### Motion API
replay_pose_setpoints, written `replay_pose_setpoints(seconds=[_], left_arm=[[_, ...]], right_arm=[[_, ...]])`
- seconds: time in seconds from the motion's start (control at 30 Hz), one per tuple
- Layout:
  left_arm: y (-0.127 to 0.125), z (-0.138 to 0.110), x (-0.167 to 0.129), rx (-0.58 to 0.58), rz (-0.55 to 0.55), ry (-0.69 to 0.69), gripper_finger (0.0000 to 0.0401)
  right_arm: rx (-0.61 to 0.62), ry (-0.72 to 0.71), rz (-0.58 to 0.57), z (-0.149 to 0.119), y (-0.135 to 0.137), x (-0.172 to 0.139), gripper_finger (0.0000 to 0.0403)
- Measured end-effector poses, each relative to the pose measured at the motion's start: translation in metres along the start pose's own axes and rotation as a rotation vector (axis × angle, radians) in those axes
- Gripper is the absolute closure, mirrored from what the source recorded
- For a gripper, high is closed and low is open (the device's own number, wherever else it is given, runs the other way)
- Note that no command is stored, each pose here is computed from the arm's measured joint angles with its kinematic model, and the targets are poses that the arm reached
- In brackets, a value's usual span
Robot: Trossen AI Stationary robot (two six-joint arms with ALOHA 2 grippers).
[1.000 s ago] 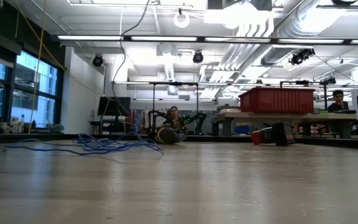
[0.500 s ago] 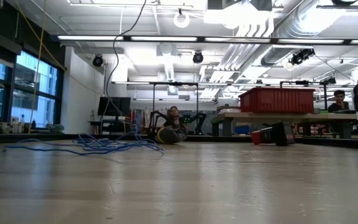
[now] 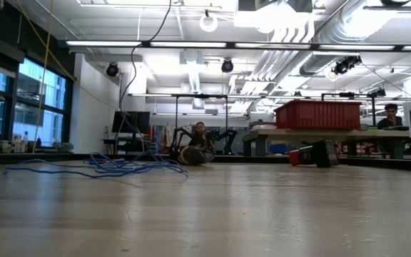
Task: Coil cords
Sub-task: Coil the blue wire onto the black spool
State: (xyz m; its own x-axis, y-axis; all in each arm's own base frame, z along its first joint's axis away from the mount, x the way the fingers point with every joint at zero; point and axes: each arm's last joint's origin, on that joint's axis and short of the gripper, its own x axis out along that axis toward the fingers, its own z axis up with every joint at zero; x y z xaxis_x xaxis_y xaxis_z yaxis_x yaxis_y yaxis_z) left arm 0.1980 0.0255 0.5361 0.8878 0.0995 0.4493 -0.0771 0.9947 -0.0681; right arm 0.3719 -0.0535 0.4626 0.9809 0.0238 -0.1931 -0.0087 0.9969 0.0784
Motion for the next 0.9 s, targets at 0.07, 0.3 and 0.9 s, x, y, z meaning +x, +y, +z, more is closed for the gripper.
replay_pose_setpoints(seconds=[0.07,0.3,0.9], left_arm=[[0.0,0.0,0.0,0.0,0.0,0.0,0.0401],[0.001,0.0,0.0,0.01,0.008,0.0,0.0401],[0.009,-0.003,0.005,-0.072,0.078,-0.025,0.0401]], right_arm=[[-0.001,0.002,-0.001,0.0,0.0,0.0,0.0289],[-0.02,0.003,-0.002,0.0,0.0,0.0,0.0361],[-0.026,0.081,0.006,-0.025,0.013,0.037,0.0401]])
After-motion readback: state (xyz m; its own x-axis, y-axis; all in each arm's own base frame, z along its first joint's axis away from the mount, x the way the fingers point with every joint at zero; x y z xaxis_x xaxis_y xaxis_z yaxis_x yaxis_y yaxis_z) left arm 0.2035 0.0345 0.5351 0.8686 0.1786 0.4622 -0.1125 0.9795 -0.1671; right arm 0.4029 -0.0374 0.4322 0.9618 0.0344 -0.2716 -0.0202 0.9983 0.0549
